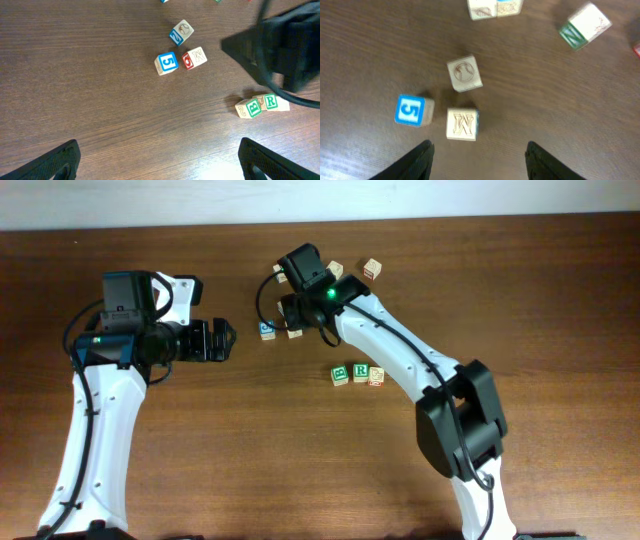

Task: Rotate 4 blocks
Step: 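Place the green B block beside the R block with the right gripper, then grasp the M block from the cluster with the right gripper, then place the M block at the end of the row with the right gripper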

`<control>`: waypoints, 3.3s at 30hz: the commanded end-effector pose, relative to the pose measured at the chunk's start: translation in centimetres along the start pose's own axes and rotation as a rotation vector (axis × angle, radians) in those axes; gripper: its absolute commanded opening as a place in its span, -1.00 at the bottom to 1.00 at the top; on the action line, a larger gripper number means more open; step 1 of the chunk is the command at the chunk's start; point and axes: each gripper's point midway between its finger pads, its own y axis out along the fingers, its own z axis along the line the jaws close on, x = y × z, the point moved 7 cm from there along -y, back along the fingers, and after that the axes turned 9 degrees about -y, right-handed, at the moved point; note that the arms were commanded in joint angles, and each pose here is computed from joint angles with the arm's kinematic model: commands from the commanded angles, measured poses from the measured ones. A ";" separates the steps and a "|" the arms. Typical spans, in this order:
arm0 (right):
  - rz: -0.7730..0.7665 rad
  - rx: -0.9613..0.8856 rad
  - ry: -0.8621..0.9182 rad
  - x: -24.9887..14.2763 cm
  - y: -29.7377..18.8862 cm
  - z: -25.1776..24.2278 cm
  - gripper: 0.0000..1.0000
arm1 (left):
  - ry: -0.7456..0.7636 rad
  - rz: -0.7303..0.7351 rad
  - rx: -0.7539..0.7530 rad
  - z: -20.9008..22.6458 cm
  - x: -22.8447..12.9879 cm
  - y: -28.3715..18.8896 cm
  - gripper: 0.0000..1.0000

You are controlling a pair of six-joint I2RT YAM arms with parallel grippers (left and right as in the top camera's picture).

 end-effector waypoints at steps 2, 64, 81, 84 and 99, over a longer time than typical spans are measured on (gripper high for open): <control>0.007 0.029 -0.046 -0.7 4.0 0.5 0.19 | 0.016 -0.011 -0.014 -0.2 0.4 -0.2 0.98; 0.450 0.076 0.035 -11.4 0.2 2.2 -0.58 | 0.016 -0.011 -0.014 -0.2 0.4 -0.2 0.99; 0.350 0.153 -0.013 -8.1 -1.5 3.3 -0.14 | 0.016 -0.011 -0.014 -0.2 0.4 -0.2 0.98; 0.366 0.210 -0.044 -8.8 -1.3 5.8 -0.28 | 0.016 -0.011 -0.014 -0.2 0.4 -0.2 0.98; 0.489 -0.024 0.029 -12.6 1.7 2.6 -0.59 | 0.016 -0.011 -0.014 -0.2 0.4 -0.2 0.98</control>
